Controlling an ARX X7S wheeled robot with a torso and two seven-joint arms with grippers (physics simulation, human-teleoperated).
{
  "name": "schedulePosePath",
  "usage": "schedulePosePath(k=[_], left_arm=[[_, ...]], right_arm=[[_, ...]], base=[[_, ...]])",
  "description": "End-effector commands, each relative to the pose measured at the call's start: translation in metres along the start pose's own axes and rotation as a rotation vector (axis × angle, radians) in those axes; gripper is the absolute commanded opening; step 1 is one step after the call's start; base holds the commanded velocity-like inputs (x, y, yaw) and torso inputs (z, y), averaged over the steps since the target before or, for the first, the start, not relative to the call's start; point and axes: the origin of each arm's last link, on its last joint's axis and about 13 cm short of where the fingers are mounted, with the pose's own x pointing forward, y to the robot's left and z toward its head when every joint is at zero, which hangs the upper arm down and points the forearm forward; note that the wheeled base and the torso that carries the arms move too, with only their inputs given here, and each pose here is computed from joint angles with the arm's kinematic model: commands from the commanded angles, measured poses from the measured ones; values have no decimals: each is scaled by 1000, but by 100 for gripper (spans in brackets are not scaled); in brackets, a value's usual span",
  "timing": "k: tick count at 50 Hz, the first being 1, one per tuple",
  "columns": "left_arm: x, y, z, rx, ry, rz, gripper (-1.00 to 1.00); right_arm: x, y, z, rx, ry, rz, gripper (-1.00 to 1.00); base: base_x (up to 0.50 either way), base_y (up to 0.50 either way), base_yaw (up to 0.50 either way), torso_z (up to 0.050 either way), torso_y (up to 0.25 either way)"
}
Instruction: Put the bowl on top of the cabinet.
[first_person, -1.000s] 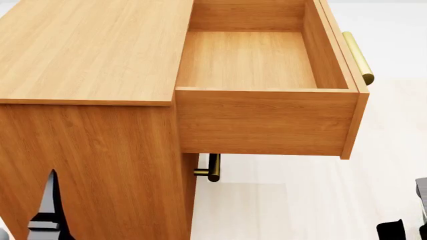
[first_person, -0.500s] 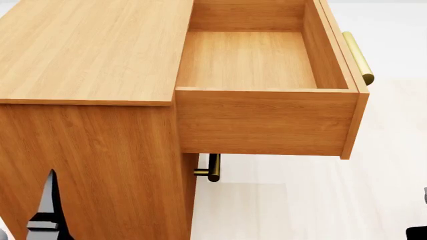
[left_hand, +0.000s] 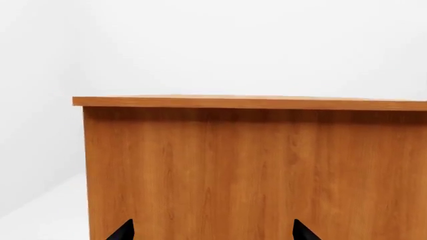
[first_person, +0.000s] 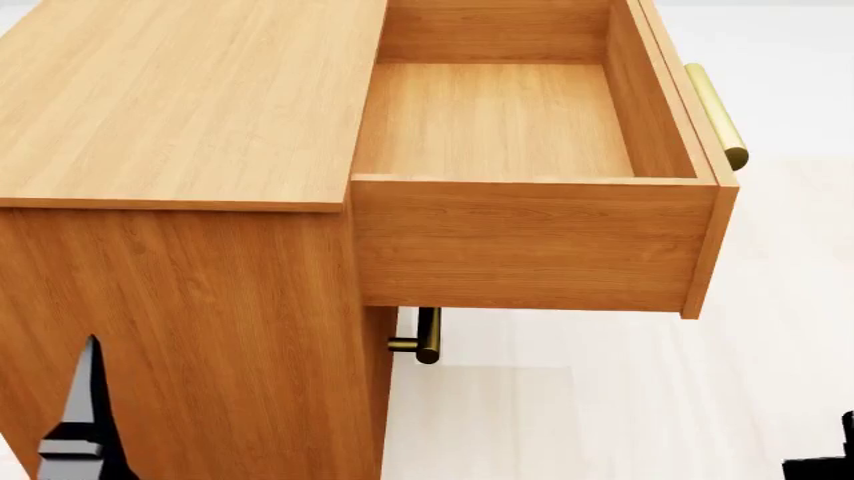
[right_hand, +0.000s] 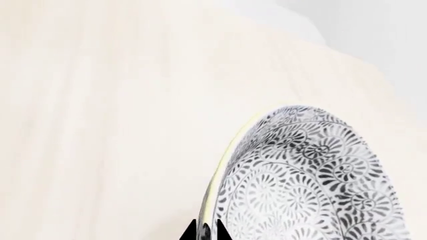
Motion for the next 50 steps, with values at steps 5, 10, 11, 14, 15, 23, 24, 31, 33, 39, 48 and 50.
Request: schedulePosePath(k=[5, 10, 11, 14, 15, 23, 24, 31, 33, 39, 48, 50], left_arm=[[4, 7, 3, -15, 3, 20, 100], [4, 8, 3, -16, 4, 22, 100], [4, 8, 3, -19, 5, 22, 100], [2, 9, 5, -20, -1, 22, 100], [2, 9, 6, -21, -2, 23, 100], [4, 10, 6, -16, -4, 26, 100], [4, 10, 6, -15, -7, 26, 100], [6, 13, 8, -23, -10, 36, 100], [6, 14, 8, -23, -10, 37, 100], [6, 16, 10, -27, -18, 38, 100], [3, 17, 10, -15, -22, 32, 100], [5, 17, 9, -14, -20, 34, 100]], right_arm=[[-63, -35, 67, -69, -100, -126, -100], [-89, -47, 84, -86, -130, -168, -100], [-95, -50, 87, -91, -136, -182, -100], [-110, -54, 98, -92, -153, -199, -100], [-115, -56, 102, -96, -161, -203, -100], [-139, -64, 129, -120, -205, -242, -100], [-141, -64, 132, -123, -210, -245, -100], [-157, -70, 150, -149, -240, -271, -100], [-162, -71, 156, -157, -246, -280, -100], [-180, -76, 173, -178, -271, -323, -100], [-198, -78, 193, -219, -304, -363, -100], [-202, -80, 199, -219, -312, -374, -100]], base=[[0, 0, 0, 0, 0], [0, 0, 0, 0, 0], [0, 0, 0, 0, 10], [0, 0, 0, 0, 0], [0, 0, 0, 0, 0], [0, 0, 0, 0, 0], [0, 0, 0, 0, 0], [0, 0, 0, 0, 0], [0, 0, 0, 0, 0], [0, 0, 0, 0, 2], [0, 0, 0, 0, 0], [0, 0, 0, 0, 0]])
